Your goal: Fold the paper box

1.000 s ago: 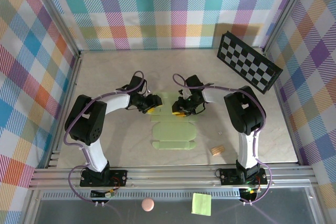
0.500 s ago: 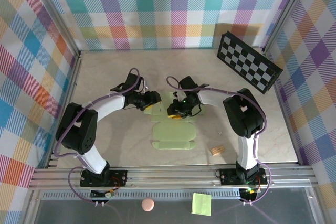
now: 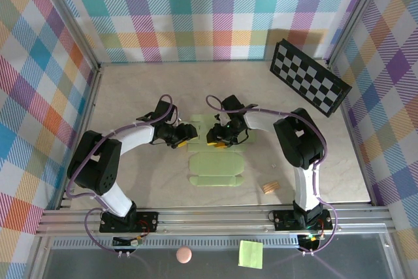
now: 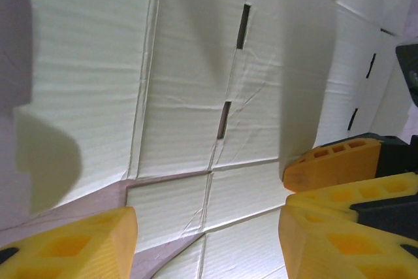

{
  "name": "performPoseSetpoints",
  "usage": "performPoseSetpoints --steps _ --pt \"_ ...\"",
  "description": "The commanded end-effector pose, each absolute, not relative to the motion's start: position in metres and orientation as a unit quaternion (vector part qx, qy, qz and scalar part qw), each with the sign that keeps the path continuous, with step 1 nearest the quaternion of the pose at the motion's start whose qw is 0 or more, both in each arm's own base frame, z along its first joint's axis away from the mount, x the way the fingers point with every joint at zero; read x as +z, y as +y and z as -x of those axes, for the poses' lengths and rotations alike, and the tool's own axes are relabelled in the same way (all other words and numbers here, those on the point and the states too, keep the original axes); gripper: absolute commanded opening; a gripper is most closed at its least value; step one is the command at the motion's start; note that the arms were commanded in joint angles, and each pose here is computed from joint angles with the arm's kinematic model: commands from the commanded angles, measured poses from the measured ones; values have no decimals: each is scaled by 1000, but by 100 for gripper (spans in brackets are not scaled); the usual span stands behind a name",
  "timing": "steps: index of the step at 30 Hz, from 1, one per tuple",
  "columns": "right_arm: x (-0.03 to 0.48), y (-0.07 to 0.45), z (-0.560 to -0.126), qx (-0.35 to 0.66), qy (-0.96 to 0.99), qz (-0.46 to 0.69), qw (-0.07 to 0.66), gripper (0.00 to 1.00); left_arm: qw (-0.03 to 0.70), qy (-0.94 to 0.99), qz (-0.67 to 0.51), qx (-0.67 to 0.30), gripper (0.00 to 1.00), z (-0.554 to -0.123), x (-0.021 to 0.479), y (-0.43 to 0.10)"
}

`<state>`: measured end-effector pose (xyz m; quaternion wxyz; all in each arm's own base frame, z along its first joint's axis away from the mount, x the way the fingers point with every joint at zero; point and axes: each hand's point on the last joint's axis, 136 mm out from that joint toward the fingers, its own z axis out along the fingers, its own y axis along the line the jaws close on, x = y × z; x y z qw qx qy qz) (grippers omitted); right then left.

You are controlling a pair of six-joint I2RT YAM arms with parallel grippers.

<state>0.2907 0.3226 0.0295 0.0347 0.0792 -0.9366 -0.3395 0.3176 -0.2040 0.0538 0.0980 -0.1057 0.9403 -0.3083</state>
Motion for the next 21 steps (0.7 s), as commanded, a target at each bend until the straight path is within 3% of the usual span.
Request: performPoseSetpoints --steps 1,12,21 --pt "6 313 -283 -302 -949 -74 50 45 98 944 109 -297 59 -312 55 -199" --pt "1 311 -279 -302 -949 -73 57 47 74 971 73 -218 64 -300 39 -196" --pt "0 311 -278 -304 -948 -72 59 46 71 972 60 -218 58 -302 35 -207"
